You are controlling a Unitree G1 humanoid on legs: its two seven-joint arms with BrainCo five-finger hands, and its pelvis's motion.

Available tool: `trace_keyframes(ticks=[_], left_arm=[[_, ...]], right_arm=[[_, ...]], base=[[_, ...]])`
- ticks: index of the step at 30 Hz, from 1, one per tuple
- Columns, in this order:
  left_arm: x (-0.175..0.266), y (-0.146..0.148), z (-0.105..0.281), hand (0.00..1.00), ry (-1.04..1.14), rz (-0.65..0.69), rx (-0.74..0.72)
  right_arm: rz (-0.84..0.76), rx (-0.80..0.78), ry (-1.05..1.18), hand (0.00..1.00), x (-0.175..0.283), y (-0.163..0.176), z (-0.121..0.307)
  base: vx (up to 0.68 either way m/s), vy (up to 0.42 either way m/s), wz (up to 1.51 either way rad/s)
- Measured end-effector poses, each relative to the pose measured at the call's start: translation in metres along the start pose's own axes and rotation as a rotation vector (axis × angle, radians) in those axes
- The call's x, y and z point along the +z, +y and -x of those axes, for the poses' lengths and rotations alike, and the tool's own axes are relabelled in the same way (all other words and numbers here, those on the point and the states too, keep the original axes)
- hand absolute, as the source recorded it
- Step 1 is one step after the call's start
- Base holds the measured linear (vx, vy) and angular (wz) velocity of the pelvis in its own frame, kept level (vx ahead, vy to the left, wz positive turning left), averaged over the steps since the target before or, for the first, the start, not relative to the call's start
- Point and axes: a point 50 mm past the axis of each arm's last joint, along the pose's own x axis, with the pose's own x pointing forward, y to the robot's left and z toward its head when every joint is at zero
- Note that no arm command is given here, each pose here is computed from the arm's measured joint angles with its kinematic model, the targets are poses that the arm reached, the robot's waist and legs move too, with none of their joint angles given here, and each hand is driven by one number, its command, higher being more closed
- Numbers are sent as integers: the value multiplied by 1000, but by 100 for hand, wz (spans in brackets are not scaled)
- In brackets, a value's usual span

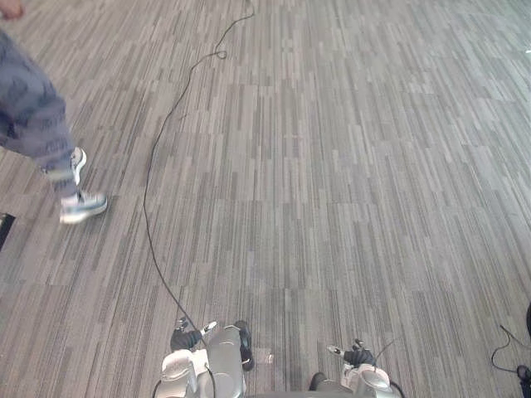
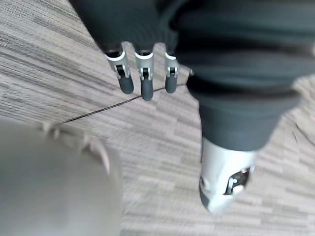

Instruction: Pick up cushions and gather them together orderly.

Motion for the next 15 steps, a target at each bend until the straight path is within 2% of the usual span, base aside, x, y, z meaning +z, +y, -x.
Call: trace_keyframes(ticks=[2,9,12,15], left_arm=[[-5,4,0,0,27,-49,-5],[-14,-6,0,0,78,-75,-36],[-12,-4,-1,0,71,-95,-39],[-12,-20,1,0,73,-62,-65]], right_arm=[[0,7,-23,0,5,0,0],[53,-8,-112,0,33,-15,-7],[73,-19,-92,0,28,-20,-7],[69,-32,-127,0,42,-22,-9]], base=[[461,101,9],[568,24,19],[641,-69,36],[806,-126,21]])
